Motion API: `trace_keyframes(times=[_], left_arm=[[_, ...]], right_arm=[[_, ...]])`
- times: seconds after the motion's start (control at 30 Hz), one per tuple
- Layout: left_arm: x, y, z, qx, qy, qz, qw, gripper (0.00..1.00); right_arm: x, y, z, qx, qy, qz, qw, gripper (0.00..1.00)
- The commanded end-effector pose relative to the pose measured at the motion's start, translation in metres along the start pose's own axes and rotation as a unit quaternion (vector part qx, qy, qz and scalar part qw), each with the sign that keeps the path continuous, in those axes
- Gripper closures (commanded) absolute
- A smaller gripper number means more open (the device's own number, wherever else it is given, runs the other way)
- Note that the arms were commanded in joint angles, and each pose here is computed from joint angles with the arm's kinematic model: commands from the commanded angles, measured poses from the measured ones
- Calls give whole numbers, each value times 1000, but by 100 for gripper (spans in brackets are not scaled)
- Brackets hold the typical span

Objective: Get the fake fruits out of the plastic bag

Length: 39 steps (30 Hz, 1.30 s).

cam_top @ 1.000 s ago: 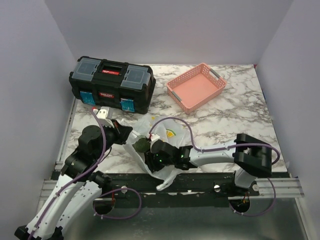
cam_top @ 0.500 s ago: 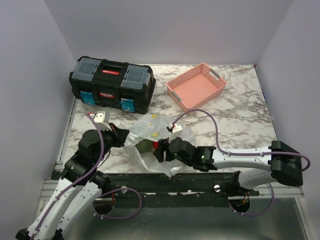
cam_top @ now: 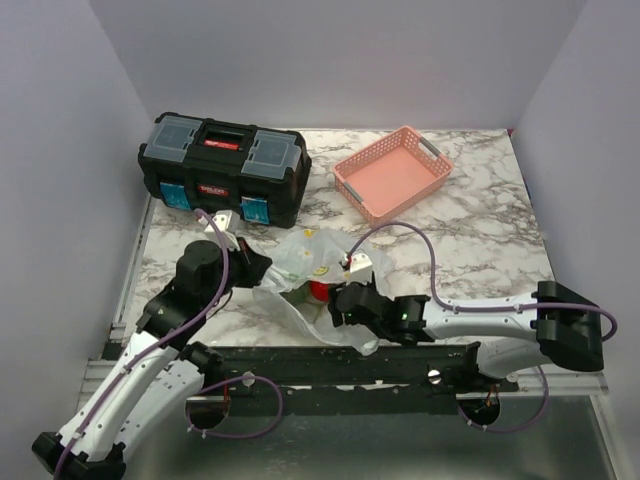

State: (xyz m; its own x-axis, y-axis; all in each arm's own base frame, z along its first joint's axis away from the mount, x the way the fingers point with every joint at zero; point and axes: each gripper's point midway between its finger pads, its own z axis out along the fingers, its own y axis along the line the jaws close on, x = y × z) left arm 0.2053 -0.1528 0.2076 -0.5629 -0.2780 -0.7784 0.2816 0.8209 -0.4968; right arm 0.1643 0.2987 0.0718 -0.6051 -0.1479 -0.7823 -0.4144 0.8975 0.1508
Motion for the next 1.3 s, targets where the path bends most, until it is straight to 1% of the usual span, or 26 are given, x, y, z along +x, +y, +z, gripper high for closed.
trace_keyframes(times=[0.0, 0.1, 0.17, 0.3, 0.43, 0.57, 0.73, 0.9, 1.07, 1.13, 1.2, 1.27], left_arm=[[-15, -25, -9, 57, -16, 33, 998, 100], [-22, -30, -15, 65, -19, 73, 995, 100], [-34, -33, -19, 66, -34, 92, 993, 100], [-47, -47, -22, 92, -51, 105, 989, 100], [-39, -59, -15, 132, -34, 121, 983, 100], [-28, -56, -5, 135, -10, 131, 982, 100], [-22, -48, 1, 122, 6, 147, 982, 100], [-11, -35, 7, 99, 29, 150, 983, 100], [-21, -33, 10, 84, 17, 155, 984, 100], [-24, -33, 10, 84, 12, 152, 985, 100], [-25, -30, 10, 81, 10, 150, 985, 100], [-24, -27, 10, 77, 13, 152, 985, 100]], right_arm=[[-40, 29, 0, -34, -52, -15, 998, 29], [-59, 35, 4, -25, -77, -22, 996, 24], [-70, 41, 8, -18, -91, -29, 995, 20], [-73, 34, 22, 19, -102, -50, 993, 15], [-70, 29, 33, 38, -104, -69, 991, 12], [-62, 25, 43, 47, -106, -103, 988, 5], [-53, 20, 59, 72, -101, -128, 984, 5], [-49, 17, 72, 92, -105, -136, 981, 9], [-49, 20, 78, 88, -112, -142, 980, 10], [-50, 18, 80, 96, -116, -142, 978, 8], [-54, 20, 82, 95, -121, -136, 979, 4], [-57, 18, 85, 98, -125, -130, 979, 4]])
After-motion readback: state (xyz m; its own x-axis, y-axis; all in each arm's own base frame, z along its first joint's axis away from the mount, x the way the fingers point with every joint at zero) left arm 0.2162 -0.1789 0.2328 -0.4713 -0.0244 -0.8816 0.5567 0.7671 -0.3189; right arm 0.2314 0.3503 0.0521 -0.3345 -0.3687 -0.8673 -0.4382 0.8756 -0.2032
